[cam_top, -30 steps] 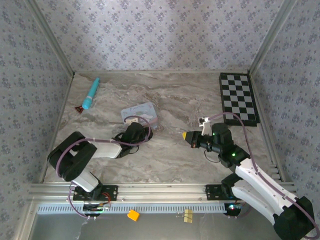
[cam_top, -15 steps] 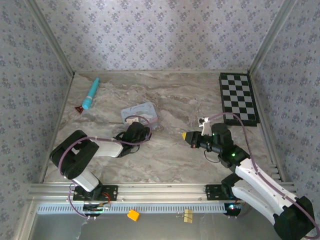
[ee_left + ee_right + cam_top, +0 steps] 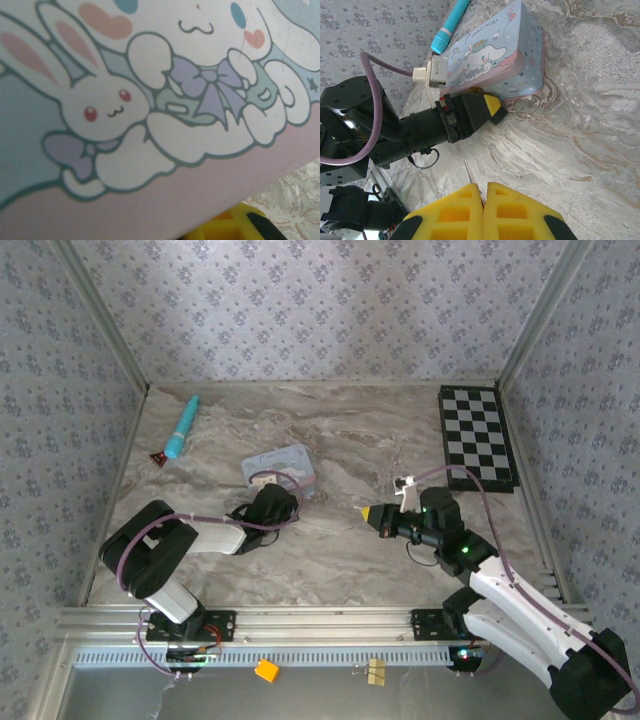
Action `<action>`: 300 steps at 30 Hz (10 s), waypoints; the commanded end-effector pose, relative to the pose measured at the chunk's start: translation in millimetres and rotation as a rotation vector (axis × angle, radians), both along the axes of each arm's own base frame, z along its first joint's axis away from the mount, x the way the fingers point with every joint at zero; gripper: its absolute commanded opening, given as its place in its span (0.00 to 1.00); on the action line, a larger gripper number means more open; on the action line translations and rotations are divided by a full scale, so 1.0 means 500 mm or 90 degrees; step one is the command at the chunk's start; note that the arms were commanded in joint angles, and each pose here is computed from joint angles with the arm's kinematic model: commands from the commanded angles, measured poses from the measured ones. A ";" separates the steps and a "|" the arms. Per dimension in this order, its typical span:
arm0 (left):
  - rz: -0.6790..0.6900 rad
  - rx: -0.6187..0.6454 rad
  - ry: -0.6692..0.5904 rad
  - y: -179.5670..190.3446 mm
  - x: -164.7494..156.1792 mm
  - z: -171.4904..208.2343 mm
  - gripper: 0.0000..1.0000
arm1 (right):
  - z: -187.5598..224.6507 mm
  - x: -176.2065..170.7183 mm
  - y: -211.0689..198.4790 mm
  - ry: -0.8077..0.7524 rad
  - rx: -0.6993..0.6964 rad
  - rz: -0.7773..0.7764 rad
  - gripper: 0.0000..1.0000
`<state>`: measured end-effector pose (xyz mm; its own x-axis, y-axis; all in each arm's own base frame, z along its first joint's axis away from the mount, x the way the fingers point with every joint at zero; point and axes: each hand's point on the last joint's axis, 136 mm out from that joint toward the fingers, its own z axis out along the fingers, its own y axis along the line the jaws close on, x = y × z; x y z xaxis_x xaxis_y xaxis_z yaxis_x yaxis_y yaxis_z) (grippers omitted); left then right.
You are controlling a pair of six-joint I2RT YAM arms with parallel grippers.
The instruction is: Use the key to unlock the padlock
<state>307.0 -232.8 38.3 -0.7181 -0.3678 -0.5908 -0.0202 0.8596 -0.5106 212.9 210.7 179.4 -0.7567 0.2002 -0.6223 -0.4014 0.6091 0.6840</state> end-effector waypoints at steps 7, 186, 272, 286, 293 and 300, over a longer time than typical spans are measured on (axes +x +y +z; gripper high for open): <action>-0.033 -0.034 -0.012 -0.031 -0.005 0.040 0.15 | -0.035 -0.001 0.029 0.045 0.014 0.006 0.00; -0.073 -0.417 0.183 -0.144 -0.063 0.101 0.00 | -0.219 0.080 0.157 0.341 0.310 -0.025 0.00; -0.137 -0.441 0.175 -0.217 -0.095 0.145 0.08 | -0.117 0.100 0.173 0.277 0.366 0.016 0.00; -0.174 -0.456 0.152 -0.239 -0.110 0.191 0.02 | -0.110 0.132 0.146 0.281 0.379 0.009 0.00; -0.195 -0.470 0.145 -0.256 -0.114 0.215 0.00 | -0.131 0.145 0.139 0.287 0.369 -0.002 0.00; -0.175 -0.435 0.155 -0.243 -0.115 0.188 0.07 | -0.100 0.139 0.150 0.257 0.375 0.018 0.00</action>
